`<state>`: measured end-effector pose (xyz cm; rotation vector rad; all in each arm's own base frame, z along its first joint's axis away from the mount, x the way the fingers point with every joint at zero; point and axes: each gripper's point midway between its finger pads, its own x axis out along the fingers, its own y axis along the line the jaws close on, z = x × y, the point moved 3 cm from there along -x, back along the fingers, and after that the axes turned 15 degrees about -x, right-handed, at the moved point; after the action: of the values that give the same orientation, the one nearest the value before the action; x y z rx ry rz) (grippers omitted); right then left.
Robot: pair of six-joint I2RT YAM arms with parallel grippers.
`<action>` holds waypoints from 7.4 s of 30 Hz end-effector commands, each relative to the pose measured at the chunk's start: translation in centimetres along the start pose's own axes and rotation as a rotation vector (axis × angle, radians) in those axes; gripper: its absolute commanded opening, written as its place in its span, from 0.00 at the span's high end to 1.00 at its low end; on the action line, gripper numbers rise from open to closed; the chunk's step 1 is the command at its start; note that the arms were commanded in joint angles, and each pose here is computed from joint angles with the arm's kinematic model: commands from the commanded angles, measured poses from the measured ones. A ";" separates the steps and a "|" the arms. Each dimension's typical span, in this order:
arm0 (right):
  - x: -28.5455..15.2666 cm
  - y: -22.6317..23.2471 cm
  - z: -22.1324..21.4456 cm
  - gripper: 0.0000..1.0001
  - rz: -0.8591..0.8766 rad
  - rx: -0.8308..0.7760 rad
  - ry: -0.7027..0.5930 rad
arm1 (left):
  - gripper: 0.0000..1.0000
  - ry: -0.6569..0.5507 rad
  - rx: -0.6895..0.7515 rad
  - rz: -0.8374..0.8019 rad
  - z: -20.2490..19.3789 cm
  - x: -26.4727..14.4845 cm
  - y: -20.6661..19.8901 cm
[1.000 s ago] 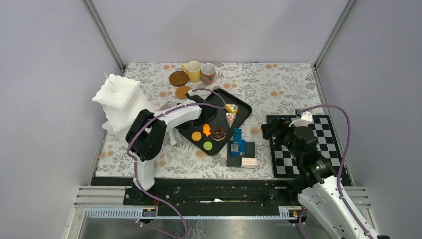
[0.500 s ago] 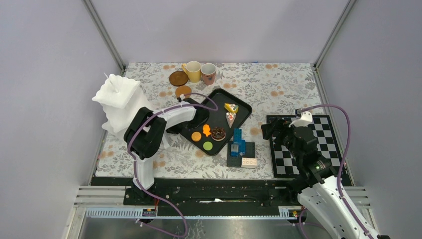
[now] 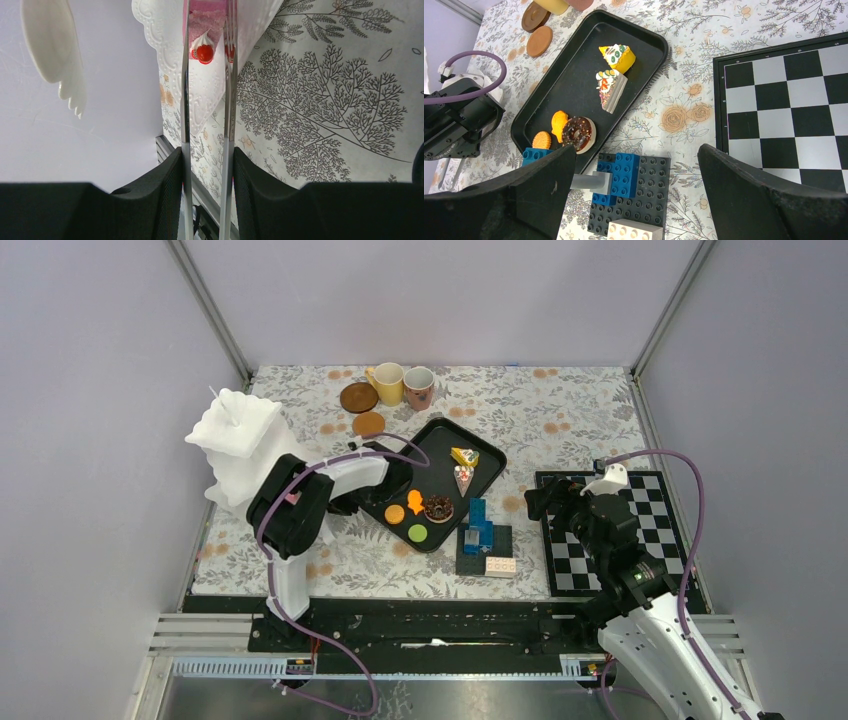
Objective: Serve the afternoon tea
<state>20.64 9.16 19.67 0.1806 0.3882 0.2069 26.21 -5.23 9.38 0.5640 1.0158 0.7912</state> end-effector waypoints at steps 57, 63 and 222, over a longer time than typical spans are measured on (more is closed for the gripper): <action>-0.1 0.7 0.7 0.02 0.030 0.027 -0.025 | 0.48 0.183 -0.107 -1.576 3.3 -23.7 -0.4; -0.2 0.7 0.6 0.02 0.032 0.038 -0.023 | 0.48 0.241 -0.082 -1.539 1.0 -22.5 -1.4; 0.1 0.5 0.4 0.02 0.019 0.021 -0.022 | 0.38 -0.183 -1.008 -0.496 12.0 -1.5 12.2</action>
<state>20.50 9.31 19.06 0.2028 0.4051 0.2063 32.03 0.12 21.77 -0.4235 0.5273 0.7120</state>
